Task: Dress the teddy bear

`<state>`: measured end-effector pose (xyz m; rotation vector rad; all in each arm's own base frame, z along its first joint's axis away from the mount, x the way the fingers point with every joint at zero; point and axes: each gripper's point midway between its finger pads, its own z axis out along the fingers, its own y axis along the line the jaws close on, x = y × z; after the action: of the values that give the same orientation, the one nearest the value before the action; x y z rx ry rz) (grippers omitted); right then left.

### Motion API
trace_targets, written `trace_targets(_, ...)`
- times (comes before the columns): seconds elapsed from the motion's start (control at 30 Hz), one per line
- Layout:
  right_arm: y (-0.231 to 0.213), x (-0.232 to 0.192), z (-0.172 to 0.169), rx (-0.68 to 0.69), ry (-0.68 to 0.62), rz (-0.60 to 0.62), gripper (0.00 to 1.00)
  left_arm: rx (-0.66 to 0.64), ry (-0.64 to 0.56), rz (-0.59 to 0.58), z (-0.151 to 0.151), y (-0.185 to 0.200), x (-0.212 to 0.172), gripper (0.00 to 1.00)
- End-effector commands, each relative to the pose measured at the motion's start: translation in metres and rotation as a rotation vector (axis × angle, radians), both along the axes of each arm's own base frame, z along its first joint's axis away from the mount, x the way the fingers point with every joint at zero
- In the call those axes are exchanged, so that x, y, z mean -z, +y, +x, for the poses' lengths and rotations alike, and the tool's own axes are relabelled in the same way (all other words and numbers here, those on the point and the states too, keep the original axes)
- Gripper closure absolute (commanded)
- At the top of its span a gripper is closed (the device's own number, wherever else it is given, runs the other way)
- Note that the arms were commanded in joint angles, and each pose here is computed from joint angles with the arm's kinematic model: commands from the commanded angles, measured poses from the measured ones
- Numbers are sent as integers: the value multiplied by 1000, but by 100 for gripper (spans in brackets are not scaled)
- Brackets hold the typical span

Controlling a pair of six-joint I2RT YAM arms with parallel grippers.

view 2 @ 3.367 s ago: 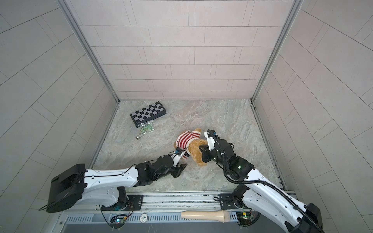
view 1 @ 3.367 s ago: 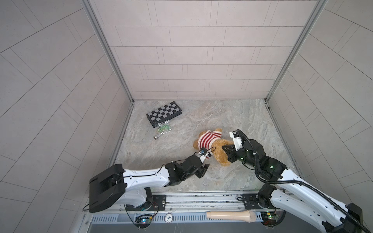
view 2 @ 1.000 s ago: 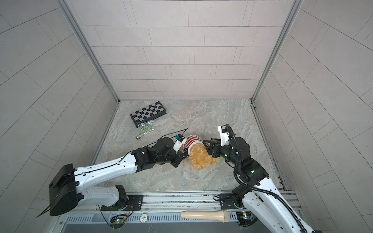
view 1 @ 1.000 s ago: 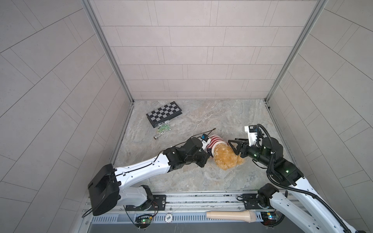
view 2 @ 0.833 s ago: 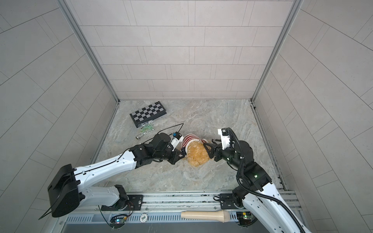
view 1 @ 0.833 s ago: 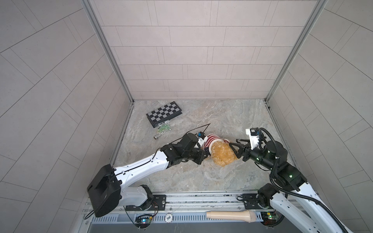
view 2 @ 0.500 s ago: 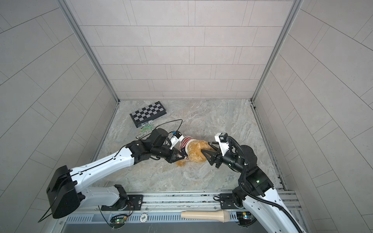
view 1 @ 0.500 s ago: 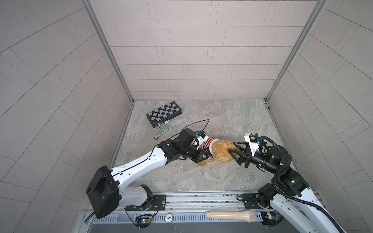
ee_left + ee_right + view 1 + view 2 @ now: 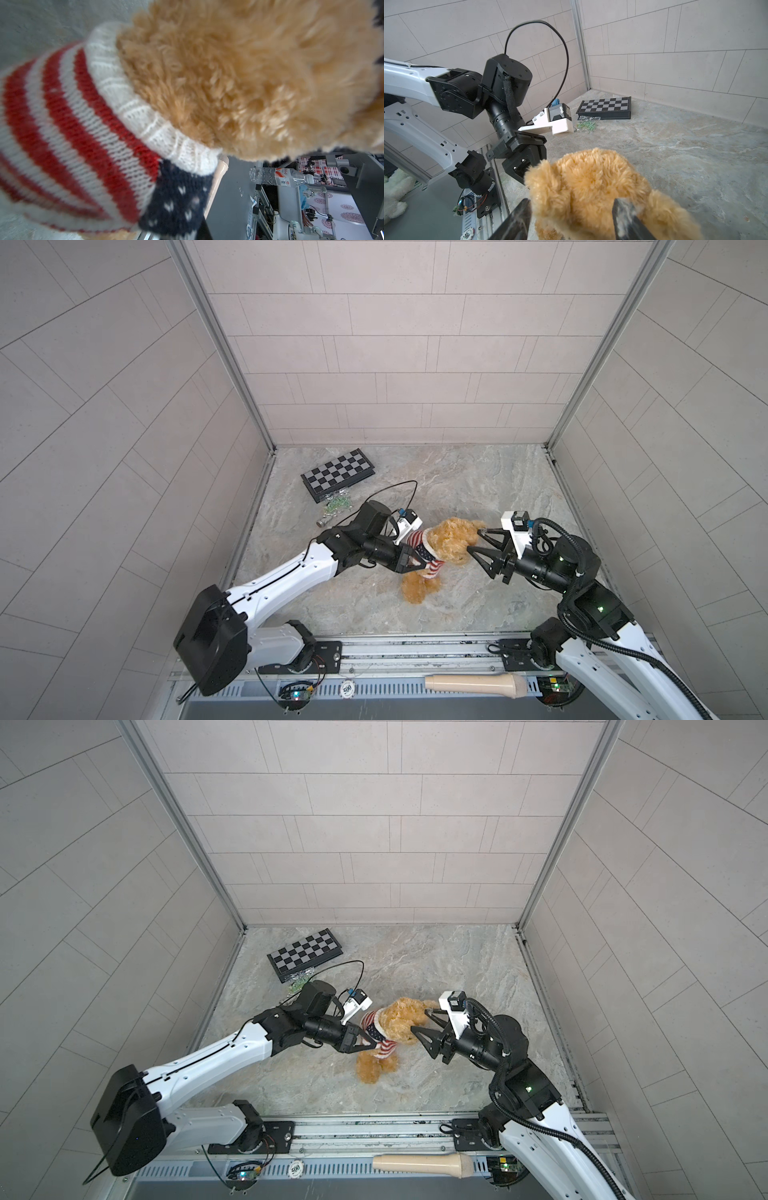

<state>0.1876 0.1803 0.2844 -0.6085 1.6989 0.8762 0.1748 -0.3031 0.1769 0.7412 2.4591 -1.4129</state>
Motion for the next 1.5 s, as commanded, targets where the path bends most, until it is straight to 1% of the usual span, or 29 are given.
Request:
trace_targets(0.0,1,-4,0,-7,-42,0,34,29,-19,-44,9,-2,-1,100)
trace_targets(0.07,3,1,4,-8,-26,-3,34,21,-21,10,16,3,12,100)
trace_targets(0.13,5,6,9,-4,-6,-4,35,0,-54,125,26,11,29,100)
trace_targets(0.2,6,8,17,16,3,-7,35,-25,-85,213,38,19,43,100)
trace_targets(0.3,4,12,31,64,20,-25,35,-68,-104,274,56,26,57,100)
trace_targets(0.4,6,18,40,79,47,-37,36,-109,-114,277,71,30,61,99)
trace_targets(0.47,8,22,44,82,62,-37,36,-140,-118,283,81,34,61,92)
trace_targets(0.5,8,25,46,89,70,-40,36,-162,-118,297,88,38,62,87)
trace_targets(0.6,8,32,49,96,91,-45,36,-222,-129,331,106,49,64,77)
trace_targets(0.7,10,32,49,93,98,-36,37,-268,-150,352,118,55,62,69)
trace_targets(0.8,8,33,48,97,99,-35,37,-333,-201,385,129,64,54,62)
trace_targets(0.87,8,34,49,102,102,-37,37,-383,-231,383,133,69,44,56)
trace_targets(0.93,8,36,49,104,107,-36,37,-427,-260,361,134,72,33,43)
trace_targets(0.97,8,37,49,106,109,-34,37,-450,-270,358,133,74,30,39)
trace_targets(1.13,9,39,52,109,118,-20,37,-569,-288,383,128,83,26,27)
trace_targets(1.27,9,37,51,109,116,-17,37,-639,-279,371,118,74,29,24)
trace_targets(1.3,8,38,51,110,117,-19,37,-648,-284,366,115,70,28,21)
trace_targets(1.37,7,39,50,114,115,-22,37,-651,-286,344,111,57,27,18)
trace_targets(1.47,6,41,49,118,120,-20,37,-684,-273,348,114,48,34,20)
